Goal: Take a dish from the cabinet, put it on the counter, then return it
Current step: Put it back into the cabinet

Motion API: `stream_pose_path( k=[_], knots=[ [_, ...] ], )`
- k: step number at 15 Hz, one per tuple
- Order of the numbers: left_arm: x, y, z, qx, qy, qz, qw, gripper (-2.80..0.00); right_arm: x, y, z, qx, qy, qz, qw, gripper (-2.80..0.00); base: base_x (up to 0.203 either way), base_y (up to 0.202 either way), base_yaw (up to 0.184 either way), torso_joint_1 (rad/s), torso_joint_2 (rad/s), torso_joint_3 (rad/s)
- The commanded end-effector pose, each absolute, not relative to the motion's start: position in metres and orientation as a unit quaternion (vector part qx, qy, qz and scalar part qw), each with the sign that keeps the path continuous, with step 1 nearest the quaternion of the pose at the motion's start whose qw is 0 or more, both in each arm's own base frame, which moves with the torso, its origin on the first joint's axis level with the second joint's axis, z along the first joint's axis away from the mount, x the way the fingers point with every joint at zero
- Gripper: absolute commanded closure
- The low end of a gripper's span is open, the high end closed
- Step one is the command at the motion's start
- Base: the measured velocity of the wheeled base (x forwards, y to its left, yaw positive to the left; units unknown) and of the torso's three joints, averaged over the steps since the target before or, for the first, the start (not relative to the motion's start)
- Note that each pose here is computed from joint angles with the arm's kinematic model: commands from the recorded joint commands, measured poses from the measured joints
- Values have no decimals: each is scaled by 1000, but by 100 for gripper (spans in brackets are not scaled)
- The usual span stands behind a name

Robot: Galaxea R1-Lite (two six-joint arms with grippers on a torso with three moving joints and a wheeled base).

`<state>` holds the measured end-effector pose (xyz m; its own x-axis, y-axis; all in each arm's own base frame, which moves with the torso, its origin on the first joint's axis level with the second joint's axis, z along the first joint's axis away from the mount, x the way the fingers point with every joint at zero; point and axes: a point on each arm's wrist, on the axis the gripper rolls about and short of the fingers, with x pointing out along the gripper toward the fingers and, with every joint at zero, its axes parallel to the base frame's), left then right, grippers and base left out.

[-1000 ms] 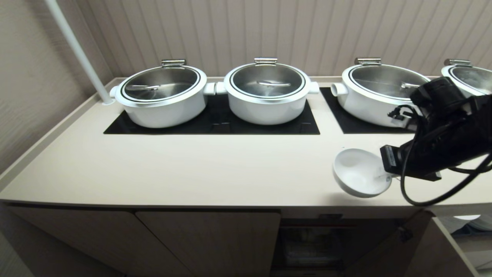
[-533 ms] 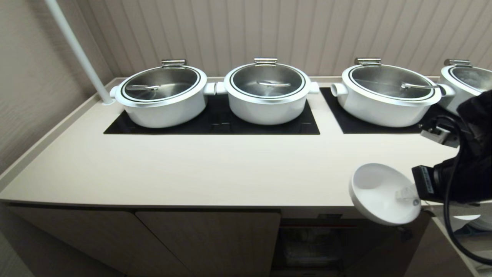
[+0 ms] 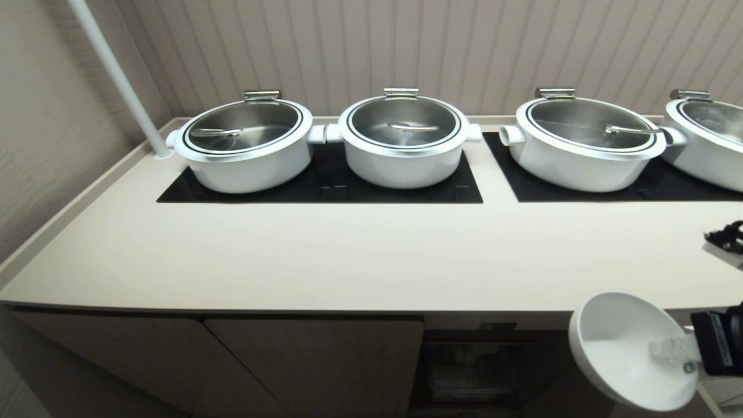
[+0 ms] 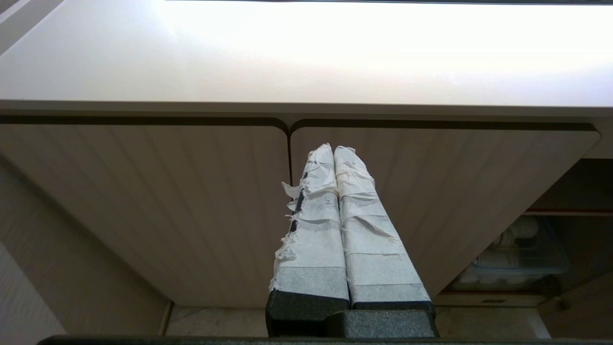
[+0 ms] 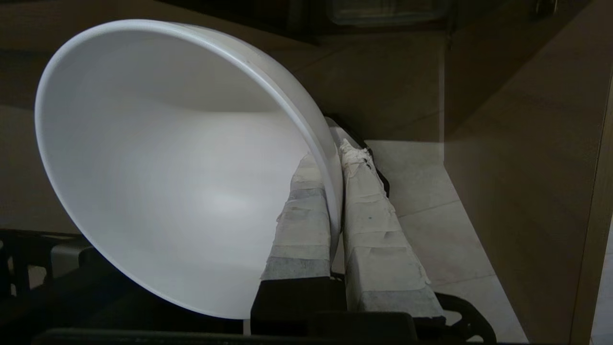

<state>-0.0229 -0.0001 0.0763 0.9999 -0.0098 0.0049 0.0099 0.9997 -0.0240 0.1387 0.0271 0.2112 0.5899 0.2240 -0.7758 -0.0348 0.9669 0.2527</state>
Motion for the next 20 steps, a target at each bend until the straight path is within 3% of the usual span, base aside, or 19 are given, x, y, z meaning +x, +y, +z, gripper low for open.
stream_pose_path(
  k=[1, 12, 20],
  knots=[
    [-23, 0, 76, -12, -3, -5, 1000, 0, 113, 22, 202, 106, 441, 75, 888, 0, 0, 0, 0, 0, 0, 0],
    [-23, 0, 76, -12, -3, -5, 1000, 0, 53, 13, 156, 95, 467, 81, 875, 0, 0, 0, 0, 0, 0, 0],
    [-23, 0, 76, -12, -3, -5, 1000, 0, 32, 10, 154, 89, 481, 86, 868, 0, 0, 0, 0, 0, 0, 0]
  ],
)
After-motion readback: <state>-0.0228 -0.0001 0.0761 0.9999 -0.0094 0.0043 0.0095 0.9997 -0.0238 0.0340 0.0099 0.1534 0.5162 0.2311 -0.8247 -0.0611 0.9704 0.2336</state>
